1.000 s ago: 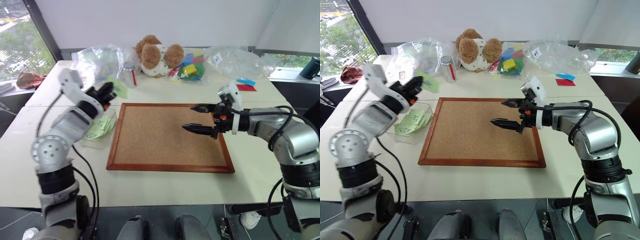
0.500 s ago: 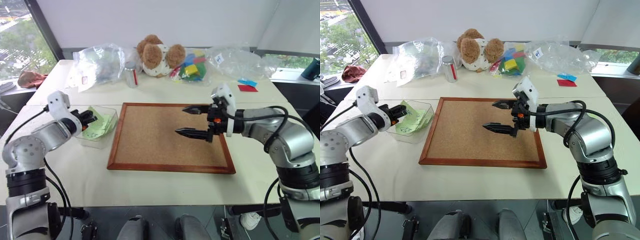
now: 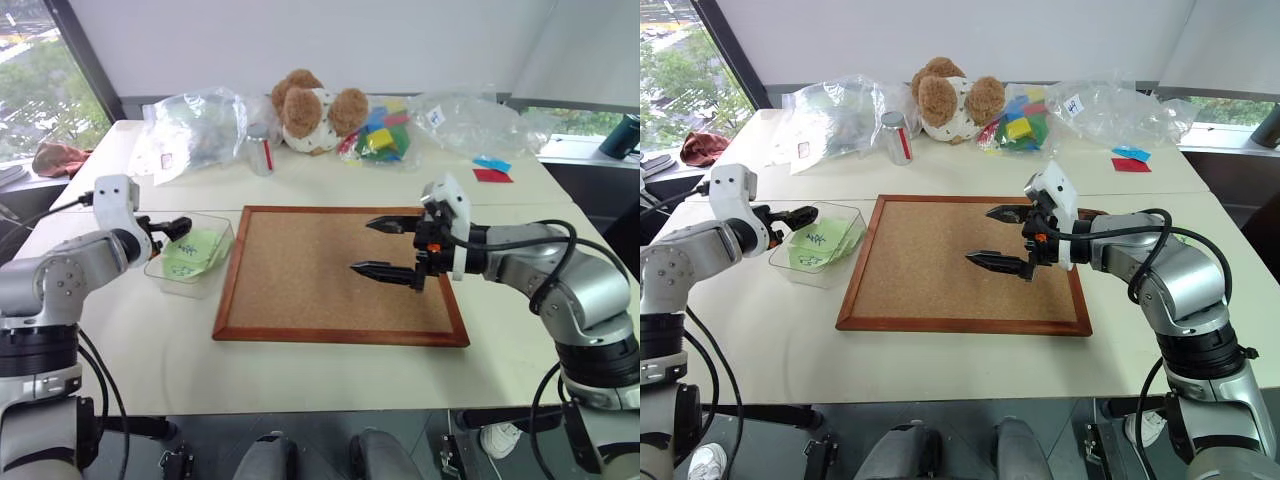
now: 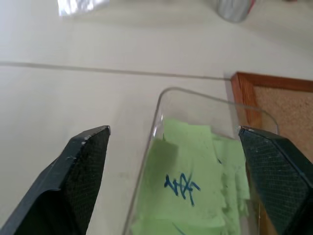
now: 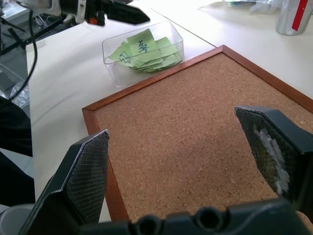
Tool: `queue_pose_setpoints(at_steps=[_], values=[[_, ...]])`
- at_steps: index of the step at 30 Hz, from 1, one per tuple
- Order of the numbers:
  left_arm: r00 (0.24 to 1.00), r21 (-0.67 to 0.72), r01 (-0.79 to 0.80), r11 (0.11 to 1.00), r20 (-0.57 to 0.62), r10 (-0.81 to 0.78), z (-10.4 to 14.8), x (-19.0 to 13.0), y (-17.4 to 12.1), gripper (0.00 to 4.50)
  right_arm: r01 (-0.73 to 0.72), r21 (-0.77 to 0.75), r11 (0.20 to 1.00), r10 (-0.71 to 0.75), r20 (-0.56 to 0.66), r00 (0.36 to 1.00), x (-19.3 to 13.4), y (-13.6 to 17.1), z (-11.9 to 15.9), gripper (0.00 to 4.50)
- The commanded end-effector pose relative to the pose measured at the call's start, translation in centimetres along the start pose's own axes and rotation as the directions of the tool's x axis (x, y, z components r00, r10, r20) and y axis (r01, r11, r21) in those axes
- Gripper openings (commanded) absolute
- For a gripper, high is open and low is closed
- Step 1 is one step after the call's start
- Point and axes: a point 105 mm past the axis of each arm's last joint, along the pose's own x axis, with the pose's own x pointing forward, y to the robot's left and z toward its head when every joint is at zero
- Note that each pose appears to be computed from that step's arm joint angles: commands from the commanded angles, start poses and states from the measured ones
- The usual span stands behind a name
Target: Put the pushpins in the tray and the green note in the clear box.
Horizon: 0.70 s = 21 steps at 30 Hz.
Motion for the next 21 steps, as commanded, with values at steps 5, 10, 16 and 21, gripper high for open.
queue_pose_setpoints(at_steps=[5, 10, 16, 21], values=[[0.971, 0.153, 0.083, 0.985, 0.208, -0.114, 5.8, -2.0, -1.6, 4.45, 0.017, -0.047, 0.999, -0.016, 0.024, 1.0, -0.3, -0.5, 1.1, 4.5], [0.858, 0.244, 0.447, 0.86, 0.155, -0.49, 5.5, -4.3, -7.4, 4.45, 0.05, -0.054, 0.997, -0.05, -0.01, 0.999, -1.7, -1.0, 0.8, 4.5], [0.72, 0.378, 0.648, 0.661, -0.024, -0.693, 2.0, -6.4, -10.4, 4.45, 0.095, -0.026, 0.995, -0.097, -0.081, 0.992, -3.4, -0.8, -1.0, 4.5], [0.668, 0.447, 0.712, 0.543, -0.191, -0.719, -1.9, -6.7, -10.7, 4.45, 0.121, -0.008, 0.993, -0.121, -0.114, 0.986, -4.0, -0.6, -1.9, 4.5]])
